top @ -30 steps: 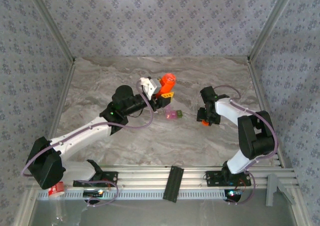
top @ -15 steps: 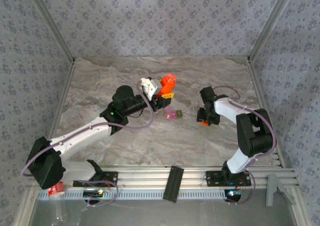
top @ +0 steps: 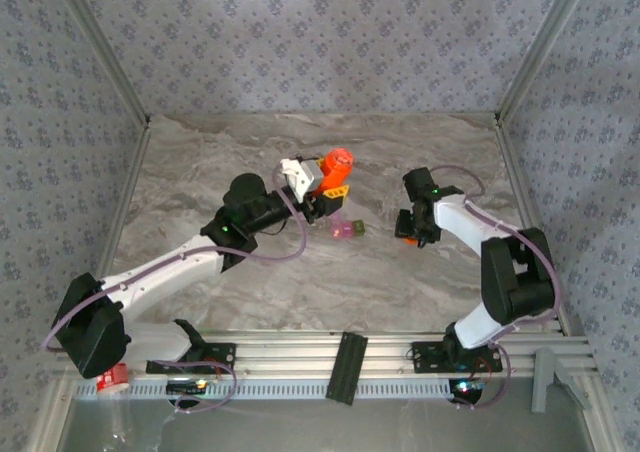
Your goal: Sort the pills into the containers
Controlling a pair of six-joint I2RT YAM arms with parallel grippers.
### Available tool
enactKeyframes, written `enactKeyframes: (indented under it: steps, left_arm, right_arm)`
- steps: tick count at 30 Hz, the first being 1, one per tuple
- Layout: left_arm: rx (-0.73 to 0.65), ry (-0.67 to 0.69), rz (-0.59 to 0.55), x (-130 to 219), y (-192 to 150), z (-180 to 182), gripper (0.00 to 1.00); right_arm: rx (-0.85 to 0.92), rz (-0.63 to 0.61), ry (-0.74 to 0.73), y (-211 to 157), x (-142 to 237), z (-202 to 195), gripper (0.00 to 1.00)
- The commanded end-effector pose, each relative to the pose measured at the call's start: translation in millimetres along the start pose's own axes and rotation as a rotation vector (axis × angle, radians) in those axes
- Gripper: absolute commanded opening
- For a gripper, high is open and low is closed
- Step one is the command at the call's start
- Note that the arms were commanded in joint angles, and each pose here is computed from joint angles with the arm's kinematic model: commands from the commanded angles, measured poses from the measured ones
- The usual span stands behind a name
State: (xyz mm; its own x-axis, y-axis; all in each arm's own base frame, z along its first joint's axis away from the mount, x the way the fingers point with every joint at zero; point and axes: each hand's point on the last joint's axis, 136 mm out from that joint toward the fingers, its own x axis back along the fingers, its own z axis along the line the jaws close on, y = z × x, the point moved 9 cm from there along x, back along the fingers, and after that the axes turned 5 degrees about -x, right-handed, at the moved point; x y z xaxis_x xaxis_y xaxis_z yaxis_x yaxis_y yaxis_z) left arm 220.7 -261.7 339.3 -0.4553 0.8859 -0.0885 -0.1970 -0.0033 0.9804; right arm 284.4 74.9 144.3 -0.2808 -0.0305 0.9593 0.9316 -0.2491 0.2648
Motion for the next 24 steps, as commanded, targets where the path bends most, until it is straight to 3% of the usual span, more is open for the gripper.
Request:
enactKeyframes:
  steps: [1,13,24]
  left_arm:
    - [-0.068,0.004,-0.080,-2,0,-2,0.00]
    - [-0.082,0.003,-0.003,-13,-43,-4,0.00]
    - [-0.051,0.022,0.110,-18,-76,-4,0.00]
  right_arm:
    - [0.010,-0.093,0.077,17,43,8,0.45]
    - [0.135,-0.262,0.388,41,182,38,0.45]
    - [0.250,-0.230,0.623,39,228,58,0.45]
